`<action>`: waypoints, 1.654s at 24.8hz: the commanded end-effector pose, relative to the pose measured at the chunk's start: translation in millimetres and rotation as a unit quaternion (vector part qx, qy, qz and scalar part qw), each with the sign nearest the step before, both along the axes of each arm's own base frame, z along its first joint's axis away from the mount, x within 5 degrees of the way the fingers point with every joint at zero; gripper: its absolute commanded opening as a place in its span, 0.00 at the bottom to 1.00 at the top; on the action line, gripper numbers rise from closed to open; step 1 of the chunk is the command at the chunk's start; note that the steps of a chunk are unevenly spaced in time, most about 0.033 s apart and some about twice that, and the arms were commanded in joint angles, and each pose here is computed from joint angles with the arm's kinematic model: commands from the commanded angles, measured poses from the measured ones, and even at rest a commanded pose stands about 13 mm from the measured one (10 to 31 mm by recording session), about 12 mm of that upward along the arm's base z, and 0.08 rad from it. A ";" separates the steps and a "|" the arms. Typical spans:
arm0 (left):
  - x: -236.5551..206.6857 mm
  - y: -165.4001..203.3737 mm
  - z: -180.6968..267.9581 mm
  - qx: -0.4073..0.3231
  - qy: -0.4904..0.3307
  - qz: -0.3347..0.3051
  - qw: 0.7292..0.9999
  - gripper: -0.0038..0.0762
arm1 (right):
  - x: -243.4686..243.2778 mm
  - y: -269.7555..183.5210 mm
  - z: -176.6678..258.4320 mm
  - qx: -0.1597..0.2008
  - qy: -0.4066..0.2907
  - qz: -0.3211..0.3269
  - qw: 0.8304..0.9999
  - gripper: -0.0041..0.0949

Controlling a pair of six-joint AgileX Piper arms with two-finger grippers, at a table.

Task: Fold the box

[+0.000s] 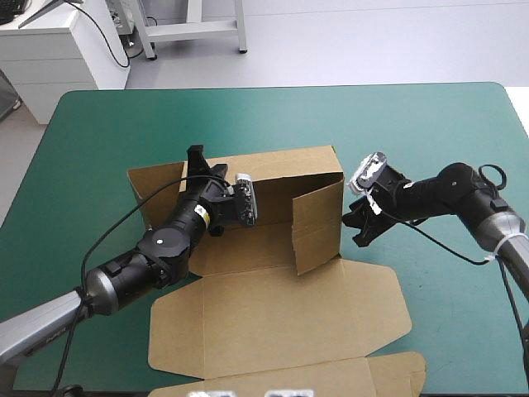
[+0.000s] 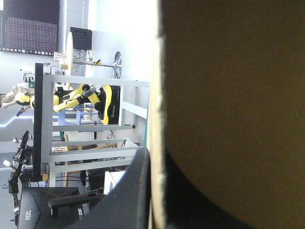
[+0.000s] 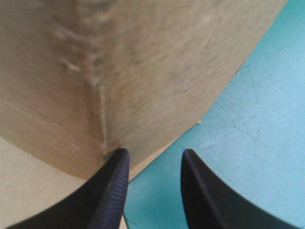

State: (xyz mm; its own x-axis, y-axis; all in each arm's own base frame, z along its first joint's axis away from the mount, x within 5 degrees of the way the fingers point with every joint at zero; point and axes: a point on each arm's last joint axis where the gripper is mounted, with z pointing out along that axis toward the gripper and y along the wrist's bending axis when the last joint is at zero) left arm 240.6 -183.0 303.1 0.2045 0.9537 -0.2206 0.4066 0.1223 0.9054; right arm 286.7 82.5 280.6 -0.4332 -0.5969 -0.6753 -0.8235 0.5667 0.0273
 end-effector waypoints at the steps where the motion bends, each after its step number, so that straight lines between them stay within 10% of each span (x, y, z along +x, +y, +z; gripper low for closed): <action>1: -4.1 0.6 19.4 -0.020 -0.026 -0.009 0.999 0.04 | -5.6 1.4 20.4 0.022 -0.028 0.015 0.999 0.56; 18: 2.6 15.6 17.7 -0.023 -0.027 0.078 0.996 0.04 | -0.6 1.0 23.5 0.021 -0.065 0.012 0.998 0.57; 22: 2.3 14.0 17.5 -0.027 -0.024 0.070 0.997 0.04 | 2.1 10.2 31.7 0.067 -0.089 0.018 0.994 0.58; 28: 2.6 13.2 18.9 -0.035 -0.025 0.070 0.997 0.04 | 0.3 29.7 29.8 0.069 -0.085 0.032 0.994 0.72; 41: -22.7 -2.6 13.3 -0.034 0.009 0.077 0.996 0.04 | 9.1 48.0 20.5 -0.007 -0.075 -0.006 0.997 0.72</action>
